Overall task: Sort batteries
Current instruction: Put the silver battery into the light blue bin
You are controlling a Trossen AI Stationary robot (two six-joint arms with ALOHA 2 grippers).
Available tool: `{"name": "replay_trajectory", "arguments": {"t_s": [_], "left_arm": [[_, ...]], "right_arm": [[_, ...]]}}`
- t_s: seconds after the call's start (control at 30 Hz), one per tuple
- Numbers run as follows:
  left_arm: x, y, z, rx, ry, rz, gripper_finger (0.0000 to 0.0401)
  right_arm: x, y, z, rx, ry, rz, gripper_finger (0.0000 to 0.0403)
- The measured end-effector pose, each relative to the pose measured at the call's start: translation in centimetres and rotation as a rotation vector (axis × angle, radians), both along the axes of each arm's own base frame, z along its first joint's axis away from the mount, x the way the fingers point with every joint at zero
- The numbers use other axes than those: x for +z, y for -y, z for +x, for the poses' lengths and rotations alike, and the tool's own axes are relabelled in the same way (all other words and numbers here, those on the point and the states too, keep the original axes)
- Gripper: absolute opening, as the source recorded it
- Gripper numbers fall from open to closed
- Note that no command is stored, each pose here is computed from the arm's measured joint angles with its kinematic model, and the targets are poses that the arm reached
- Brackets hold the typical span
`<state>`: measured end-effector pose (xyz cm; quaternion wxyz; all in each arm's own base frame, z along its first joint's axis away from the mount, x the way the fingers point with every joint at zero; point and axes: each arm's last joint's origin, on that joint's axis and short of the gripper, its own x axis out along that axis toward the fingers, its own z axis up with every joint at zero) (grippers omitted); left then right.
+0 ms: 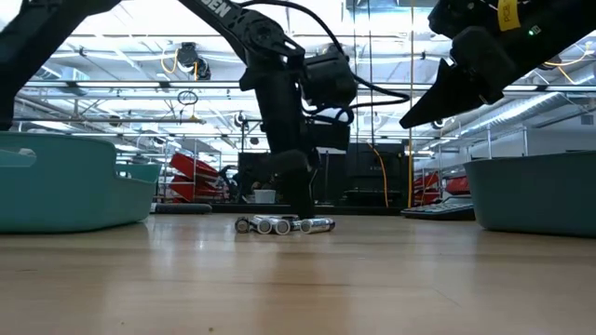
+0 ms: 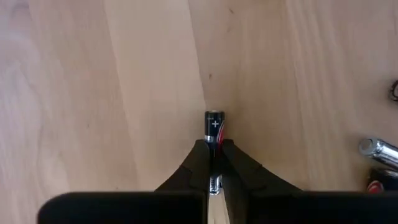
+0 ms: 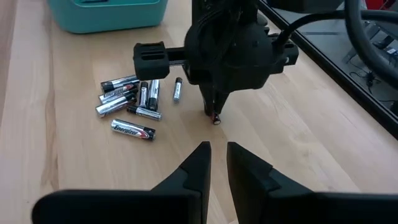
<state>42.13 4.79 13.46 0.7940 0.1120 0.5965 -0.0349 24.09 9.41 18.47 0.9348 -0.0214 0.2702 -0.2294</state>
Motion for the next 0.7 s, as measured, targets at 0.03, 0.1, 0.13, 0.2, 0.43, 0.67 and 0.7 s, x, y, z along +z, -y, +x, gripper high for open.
{"name": "replay_trajectory", "arguments": {"t_s": [0.03,0.1,0.13,0.2,0.43,0.67,0.7], "left_arm": [[0.3,0.2,0.0,-0.003,0.003,0.011,0.0022],[1.2,0.8,-0.1,-0.008,-0.013,0.037,0.0022],[1.8,1.0,-0.5,-0.005,-0.038,0.047,0.0022],[3.9,1.5,-0.6,0.012,-0.024,0.058,0.0022],[9.6,3.5,-4.4,0.104,-0.098,0.034,0.0022],[12.7,6.2,-8.1,0.267,-0.214,0.001,0.0022],[12.9,6.5,-8.6,0.293,-0.236,-0.011,0.0022]], "right_arm": [[0.0,0.0,0.0,0.0,0.0,0.0,0.0043],[0.0,0.0,0.0,-0.003,0.003,0.004,0.0043],[0.0,0.0,0.0,-0.004,0.004,0.007,0.0043],[0.0,-0.1,0.0,-0.005,0.007,0.012,0.0043],[-0.1,-0.4,-0.3,0.004,0.006,0.013,0.0043],[-0.2,-0.8,-0.4,0.011,0.008,0.016,0.0043],[-0.2,-0.8,-0.5,0.014,0.008,0.016,0.0043]]}}
